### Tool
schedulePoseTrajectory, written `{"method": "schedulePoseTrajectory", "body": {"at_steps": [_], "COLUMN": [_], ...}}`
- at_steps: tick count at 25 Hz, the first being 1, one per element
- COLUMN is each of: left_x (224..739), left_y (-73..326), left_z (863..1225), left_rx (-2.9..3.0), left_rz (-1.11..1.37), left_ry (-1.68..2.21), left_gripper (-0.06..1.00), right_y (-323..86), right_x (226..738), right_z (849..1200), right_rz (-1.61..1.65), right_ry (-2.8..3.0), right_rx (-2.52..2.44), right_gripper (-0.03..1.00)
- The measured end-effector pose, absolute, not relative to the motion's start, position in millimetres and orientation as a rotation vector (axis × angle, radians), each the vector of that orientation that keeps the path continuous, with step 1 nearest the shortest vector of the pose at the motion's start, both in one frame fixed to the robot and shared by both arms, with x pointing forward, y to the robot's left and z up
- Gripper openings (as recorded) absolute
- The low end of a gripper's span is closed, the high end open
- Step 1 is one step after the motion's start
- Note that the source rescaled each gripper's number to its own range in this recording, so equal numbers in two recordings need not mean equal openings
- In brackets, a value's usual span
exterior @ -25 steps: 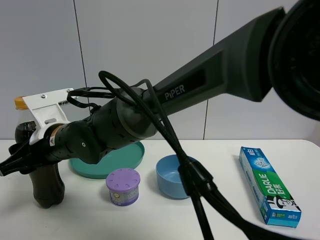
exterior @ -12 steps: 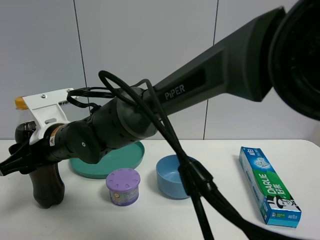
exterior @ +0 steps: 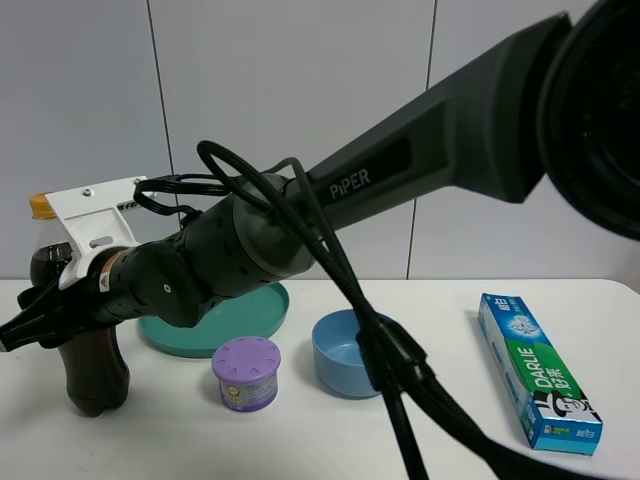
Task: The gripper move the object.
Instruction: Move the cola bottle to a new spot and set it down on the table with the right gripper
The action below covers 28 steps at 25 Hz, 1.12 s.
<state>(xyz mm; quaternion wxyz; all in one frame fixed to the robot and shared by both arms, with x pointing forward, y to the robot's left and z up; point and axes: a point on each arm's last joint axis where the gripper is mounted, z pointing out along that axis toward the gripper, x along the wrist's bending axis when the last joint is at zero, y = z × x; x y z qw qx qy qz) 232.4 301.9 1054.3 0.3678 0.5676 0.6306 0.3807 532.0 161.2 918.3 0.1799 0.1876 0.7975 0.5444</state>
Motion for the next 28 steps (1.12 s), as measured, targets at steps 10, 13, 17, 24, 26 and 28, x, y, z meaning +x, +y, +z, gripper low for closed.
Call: {"method": "schedulePoseTrajectory", "body": {"at_steps": [10, 13, 17, 24, 26, 28], "left_x": [232.4, 232.4, 232.4, 232.4, 232.4, 232.4], "left_y": [301.9, 301.9, 301.9, 301.9, 301.9, 301.9], "left_z": [1054.3, 1054.3, 1054.3, 1054.3, 1054.3, 1054.3], "left_rx": [1.458, 1.458, 1.458, 1.458, 1.458, 1.458], "left_rz": [0.978, 0.978, 0.978, 0.978, 0.978, 0.978], "left_ry": [1.620, 1.620, 1.620, 1.620, 1.620, 1.620], "left_gripper": [1.00, 1.00, 1.00, 1.00, 1.00, 1.00], "right_y": [162.9, 162.7, 161.9, 157.3, 156.1, 154.4], "right_x": [532.9, 532.8, 532.5, 530.5, 529.8, 528.7], "right_z": [928.6, 927.8, 929.5, 954.7, 965.8, 978.4], "right_rz": [1.578, 1.569, 1.554, 1.528, 1.544, 1.559], "right_ry": [2.217, 2.225, 2.237, 2.250, 2.233, 2.216], "right_rx": [0.520, 0.522, 0.527, 0.536, 0.529, 0.524], "right_gripper": [0.36, 0.39, 0.46, 0.58, 0.59, 0.59]}}
